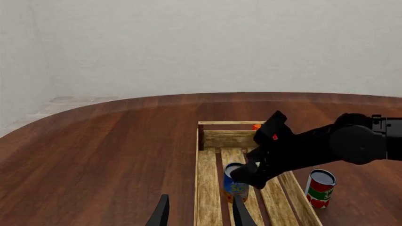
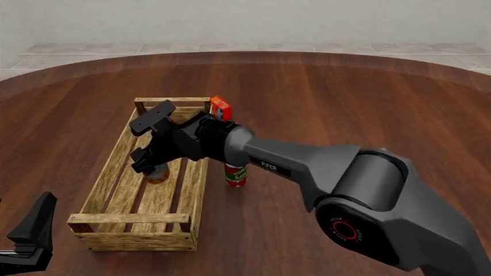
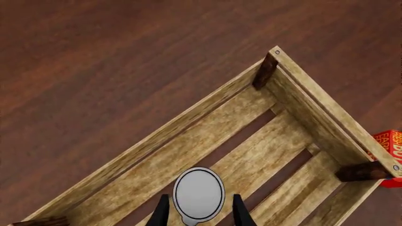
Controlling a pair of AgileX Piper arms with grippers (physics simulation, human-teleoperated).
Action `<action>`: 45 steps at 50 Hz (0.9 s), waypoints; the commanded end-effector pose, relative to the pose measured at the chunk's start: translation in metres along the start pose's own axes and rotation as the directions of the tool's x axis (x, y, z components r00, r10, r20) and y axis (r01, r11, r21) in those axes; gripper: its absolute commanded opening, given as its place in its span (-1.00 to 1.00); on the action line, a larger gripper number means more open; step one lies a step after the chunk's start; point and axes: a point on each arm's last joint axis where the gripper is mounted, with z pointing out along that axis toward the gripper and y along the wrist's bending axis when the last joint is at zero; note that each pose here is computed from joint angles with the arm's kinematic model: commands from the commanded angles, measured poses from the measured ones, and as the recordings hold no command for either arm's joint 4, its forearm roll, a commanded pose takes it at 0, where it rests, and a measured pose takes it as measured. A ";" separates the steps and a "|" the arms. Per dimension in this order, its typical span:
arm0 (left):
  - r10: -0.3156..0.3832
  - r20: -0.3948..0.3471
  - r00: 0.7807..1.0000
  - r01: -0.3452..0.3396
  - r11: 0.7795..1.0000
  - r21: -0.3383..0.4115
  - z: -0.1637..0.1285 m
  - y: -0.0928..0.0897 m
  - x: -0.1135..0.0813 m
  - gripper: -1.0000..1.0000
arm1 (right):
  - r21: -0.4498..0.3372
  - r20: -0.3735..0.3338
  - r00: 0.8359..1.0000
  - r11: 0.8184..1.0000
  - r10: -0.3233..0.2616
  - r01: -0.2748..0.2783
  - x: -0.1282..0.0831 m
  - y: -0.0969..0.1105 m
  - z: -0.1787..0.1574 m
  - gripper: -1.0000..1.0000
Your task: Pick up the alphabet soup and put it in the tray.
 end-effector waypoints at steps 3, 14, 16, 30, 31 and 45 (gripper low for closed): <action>0.000 0.000 1.000 0.000 1.000 0.000 0.000 0.000 0.000 1.00 | 0.000 0.002 1.000 1.000 0.002 -0.002 0.000 0.000 0.000 1.00; 0.000 0.000 1.000 0.000 1.000 0.000 0.000 0.000 0.000 1.00 | -0.036 0.054 0.998 0.999 -0.019 0.021 -0.004 0.025 -0.042 1.00; 0.000 0.000 1.000 0.000 1.000 0.000 0.000 0.000 0.000 1.00 | -0.036 0.054 0.998 0.999 -0.019 0.021 -0.004 0.025 -0.042 1.00; 0.000 0.000 1.000 0.000 1.000 0.000 0.000 0.000 0.000 1.00 | -0.033 0.082 0.996 0.999 -0.019 0.022 -0.009 0.023 -0.062 1.00; 0.000 0.000 1.000 0.000 1.000 0.000 0.000 0.000 0.000 1.00 | -0.033 0.083 0.996 0.999 -0.021 0.023 -0.009 0.023 -0.062 1.00; 0.000 0.000 1.000 0.000 1.000 0.000 0.000 0.000 0.000 1.00 | -0.024 0.125 0.992 1.000 -0.010 0.013 -0.011 0.017 -0.080 1.00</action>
